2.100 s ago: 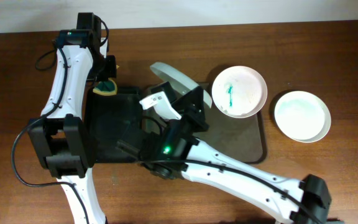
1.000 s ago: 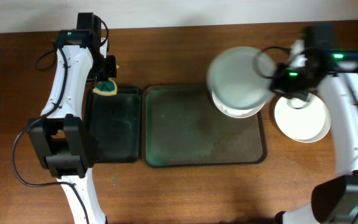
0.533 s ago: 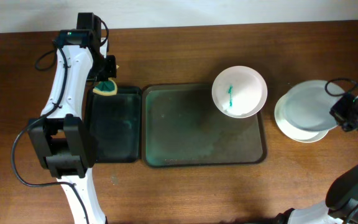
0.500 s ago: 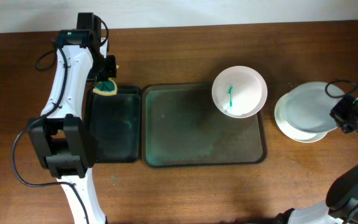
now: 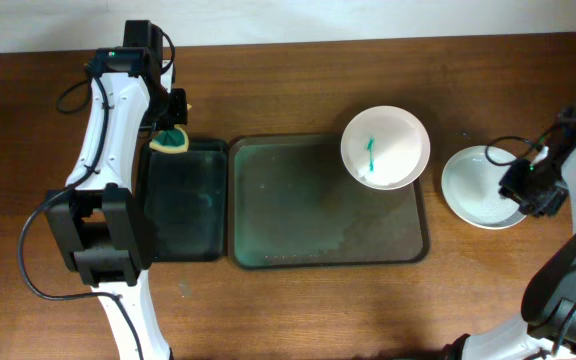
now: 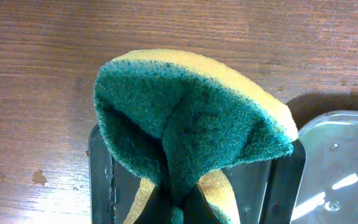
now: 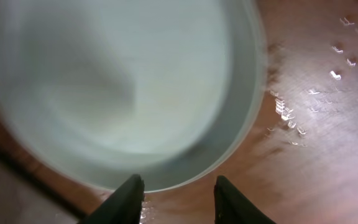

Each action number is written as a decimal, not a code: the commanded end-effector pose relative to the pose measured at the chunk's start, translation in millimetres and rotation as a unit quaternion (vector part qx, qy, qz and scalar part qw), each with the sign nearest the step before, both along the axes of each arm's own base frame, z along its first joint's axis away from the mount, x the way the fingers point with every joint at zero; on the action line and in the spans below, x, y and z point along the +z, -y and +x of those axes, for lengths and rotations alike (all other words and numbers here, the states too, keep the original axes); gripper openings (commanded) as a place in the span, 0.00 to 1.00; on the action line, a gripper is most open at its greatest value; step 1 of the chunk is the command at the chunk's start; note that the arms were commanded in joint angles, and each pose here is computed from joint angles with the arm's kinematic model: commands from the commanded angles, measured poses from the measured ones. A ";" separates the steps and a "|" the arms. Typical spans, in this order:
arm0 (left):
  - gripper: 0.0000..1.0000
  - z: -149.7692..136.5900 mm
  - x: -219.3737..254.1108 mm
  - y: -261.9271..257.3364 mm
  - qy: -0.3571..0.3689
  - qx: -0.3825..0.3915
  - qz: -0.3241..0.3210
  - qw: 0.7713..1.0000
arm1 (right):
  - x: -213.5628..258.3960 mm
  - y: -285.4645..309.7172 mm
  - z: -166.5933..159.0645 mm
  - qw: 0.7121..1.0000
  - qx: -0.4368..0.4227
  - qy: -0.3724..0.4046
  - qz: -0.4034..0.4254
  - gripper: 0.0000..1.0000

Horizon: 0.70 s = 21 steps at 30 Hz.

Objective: Clean dirty plates on tray and stack at the side
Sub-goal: 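Grasp the last plate rim with the right gripper and drag it center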

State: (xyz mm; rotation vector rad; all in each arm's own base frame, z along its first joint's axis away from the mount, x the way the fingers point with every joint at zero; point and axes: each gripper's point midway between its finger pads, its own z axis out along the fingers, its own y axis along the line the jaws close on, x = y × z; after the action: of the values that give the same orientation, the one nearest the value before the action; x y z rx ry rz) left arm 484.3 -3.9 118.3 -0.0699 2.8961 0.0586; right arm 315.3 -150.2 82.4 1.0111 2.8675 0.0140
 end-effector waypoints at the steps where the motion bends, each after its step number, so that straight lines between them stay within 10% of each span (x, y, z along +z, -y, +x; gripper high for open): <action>1: 0.00 4.8 7.9 2.8 0.013 -0.012 -0.003 1.000 | 31.0 -23.2 39.5 0.995 0.065 0.066 0.021 0.46; 10: 0.00 8.2 8.8 3.9 0.020 -0.013 -0.004 1.000 | 29.6 -95.9 111.0 0.944 0.292 0.153 0.022 0.73; 21: 0.00 7.4 8.6 3.6 0.019 -0.012 -0.003 1.000 | -30.4 -127.1 146.5 0.932 0.329 0.148 0.026 0.54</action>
State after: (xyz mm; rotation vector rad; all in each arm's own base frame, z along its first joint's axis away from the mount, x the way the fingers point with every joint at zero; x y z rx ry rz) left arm 488.2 -4.0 119.3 -0.0696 2.8798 0.0572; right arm 455.1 -29.1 57.8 0.0359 2.7784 0.2615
